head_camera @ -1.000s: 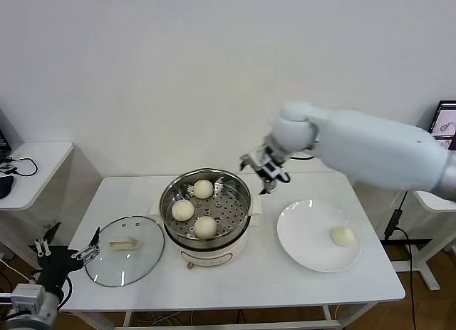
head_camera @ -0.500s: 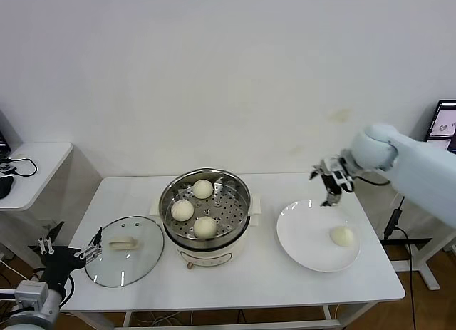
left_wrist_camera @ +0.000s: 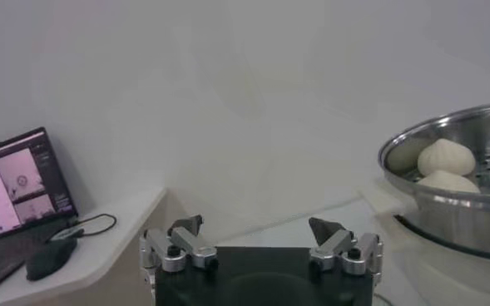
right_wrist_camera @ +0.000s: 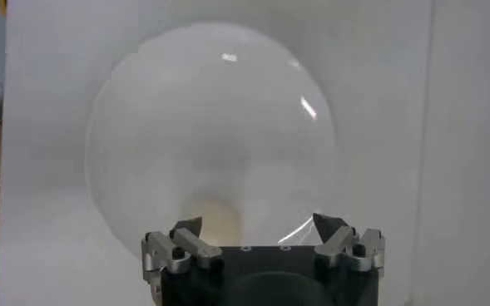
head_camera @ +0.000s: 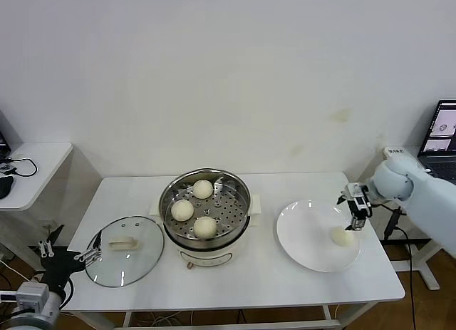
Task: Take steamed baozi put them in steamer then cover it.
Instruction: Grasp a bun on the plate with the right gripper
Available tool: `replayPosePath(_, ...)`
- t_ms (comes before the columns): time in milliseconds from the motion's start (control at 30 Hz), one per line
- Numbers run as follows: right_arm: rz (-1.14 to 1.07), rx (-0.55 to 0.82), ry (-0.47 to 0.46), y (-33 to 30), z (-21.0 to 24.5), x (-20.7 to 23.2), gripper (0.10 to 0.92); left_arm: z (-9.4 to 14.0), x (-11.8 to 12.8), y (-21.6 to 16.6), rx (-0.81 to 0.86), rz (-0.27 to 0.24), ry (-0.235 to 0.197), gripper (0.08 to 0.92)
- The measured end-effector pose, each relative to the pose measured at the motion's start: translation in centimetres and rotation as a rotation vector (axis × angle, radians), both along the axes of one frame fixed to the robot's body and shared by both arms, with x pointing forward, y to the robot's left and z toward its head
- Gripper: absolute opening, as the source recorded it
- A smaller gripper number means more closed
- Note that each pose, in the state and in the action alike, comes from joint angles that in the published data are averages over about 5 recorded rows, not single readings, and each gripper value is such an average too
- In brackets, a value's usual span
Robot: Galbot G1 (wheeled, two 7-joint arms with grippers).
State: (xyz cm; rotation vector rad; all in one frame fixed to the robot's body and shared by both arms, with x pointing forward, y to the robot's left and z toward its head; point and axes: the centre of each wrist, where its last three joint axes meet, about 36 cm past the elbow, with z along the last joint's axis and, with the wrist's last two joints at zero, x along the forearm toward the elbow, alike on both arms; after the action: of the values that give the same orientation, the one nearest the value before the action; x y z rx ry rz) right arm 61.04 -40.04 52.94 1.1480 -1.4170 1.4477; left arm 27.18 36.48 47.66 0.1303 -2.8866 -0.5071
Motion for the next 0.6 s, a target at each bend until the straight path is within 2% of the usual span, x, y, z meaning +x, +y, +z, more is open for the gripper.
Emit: replayPosePath(600,-0.050,-0.044,0.059,-0.8,-6.4,0.1,0.802,-0.3,-0.4,-0.1,-0.002,0.006,0.010,0.823)
